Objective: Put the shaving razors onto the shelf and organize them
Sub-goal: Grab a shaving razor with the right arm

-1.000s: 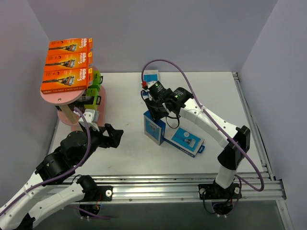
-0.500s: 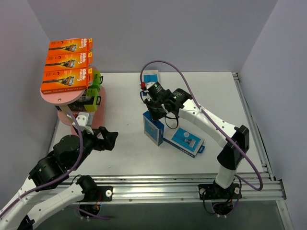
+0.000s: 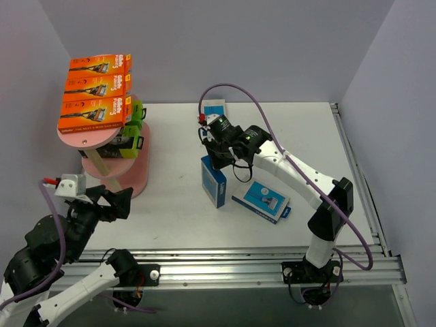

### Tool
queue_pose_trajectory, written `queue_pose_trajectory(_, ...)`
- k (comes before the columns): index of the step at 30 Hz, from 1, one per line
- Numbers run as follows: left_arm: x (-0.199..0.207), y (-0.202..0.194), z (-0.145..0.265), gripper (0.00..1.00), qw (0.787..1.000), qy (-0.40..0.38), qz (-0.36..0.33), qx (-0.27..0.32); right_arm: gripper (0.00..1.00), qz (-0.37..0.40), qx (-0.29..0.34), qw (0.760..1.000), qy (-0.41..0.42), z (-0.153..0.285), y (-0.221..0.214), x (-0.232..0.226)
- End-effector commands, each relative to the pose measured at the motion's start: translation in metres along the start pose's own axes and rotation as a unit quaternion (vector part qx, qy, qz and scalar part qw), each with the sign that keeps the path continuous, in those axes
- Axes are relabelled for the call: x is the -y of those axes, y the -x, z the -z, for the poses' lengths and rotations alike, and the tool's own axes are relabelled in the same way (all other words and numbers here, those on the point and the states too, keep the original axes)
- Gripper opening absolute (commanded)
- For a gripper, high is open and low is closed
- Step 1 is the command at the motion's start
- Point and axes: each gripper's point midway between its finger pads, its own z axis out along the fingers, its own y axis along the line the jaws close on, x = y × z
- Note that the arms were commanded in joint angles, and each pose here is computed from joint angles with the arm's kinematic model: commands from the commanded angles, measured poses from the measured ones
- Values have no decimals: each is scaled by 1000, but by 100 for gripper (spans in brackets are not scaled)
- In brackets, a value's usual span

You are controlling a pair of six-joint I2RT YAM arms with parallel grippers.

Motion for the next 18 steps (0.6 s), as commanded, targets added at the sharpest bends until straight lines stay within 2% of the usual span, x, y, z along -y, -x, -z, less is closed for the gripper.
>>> queue_pose_trajectory(1,-31,18,18,94,998,46,-19,39,0,-25,77,996,40,13,43,-22)
queue_pose_trajectory(5,-45,26,33,94,995,45,-13,82,0,-62,137,985,82,14,76,-40)
queue_pose_trajectory(13,-47,22,36,94,994,30,-7,105,0,-125,196,961,148,0,119,-63)
queue_pose_trajectory(18,-46,18,34,94,993,22,-6,116,0,-177,230,937,195,-11,143,-68)
